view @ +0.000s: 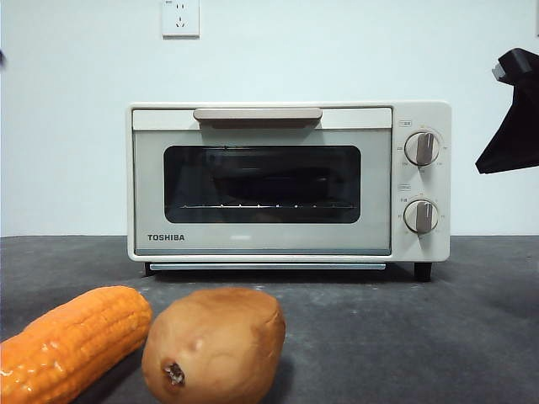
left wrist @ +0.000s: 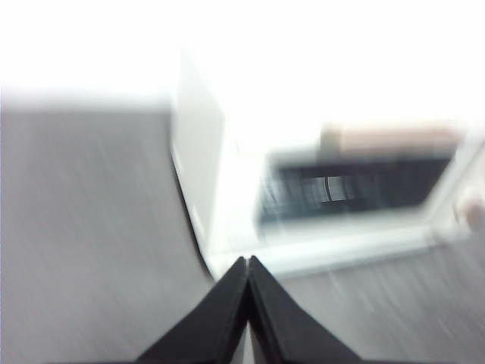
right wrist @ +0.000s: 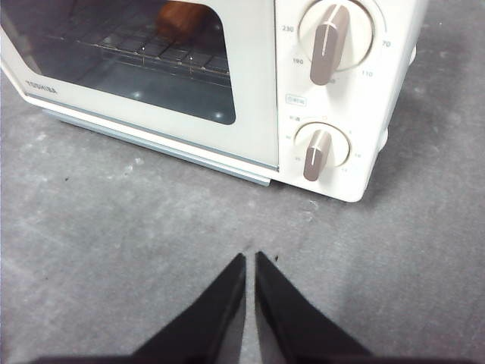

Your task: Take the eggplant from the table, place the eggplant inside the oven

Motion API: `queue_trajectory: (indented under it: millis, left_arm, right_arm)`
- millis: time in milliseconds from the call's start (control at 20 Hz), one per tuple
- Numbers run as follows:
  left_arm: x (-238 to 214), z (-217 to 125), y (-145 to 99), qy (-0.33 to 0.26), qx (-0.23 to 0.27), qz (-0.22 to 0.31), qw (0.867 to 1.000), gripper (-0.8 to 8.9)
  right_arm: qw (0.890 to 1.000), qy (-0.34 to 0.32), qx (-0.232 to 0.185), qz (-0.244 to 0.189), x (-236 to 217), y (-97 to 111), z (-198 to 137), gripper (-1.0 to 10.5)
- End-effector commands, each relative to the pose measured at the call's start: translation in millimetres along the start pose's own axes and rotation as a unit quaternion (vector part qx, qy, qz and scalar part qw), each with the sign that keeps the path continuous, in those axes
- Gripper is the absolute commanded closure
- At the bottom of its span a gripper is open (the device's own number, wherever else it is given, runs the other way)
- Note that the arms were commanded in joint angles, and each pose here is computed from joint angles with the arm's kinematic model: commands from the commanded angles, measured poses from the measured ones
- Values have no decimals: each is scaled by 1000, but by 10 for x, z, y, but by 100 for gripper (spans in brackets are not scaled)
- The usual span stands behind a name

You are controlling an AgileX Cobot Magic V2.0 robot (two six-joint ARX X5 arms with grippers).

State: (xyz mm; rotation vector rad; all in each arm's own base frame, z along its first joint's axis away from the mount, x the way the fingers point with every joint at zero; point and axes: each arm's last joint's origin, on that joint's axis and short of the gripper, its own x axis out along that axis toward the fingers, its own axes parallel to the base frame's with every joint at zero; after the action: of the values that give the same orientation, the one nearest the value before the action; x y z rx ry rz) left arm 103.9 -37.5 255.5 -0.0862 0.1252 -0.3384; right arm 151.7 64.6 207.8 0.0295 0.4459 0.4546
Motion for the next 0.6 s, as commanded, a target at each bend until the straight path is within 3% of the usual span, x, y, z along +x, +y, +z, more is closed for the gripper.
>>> queue_trajectory:
  millis: [50, 300, 600]
  left_arm:
    - [-103, -118, 78, -41, 51, 32, 997, 810]
    - [-152, -573, 277, -61, 48, 116, 990, 810]
    - [-78, -909, 369, -29, 42, 141, 989, 810]
  right_arm:
    - [1000, -7, 4, 1, 1, 9, 34, 943]
    - [1000, -7, 4, 1, 1, 9, 34, 943]
    - [1000, -8, 4, 1, 1, 9, 34, 943]
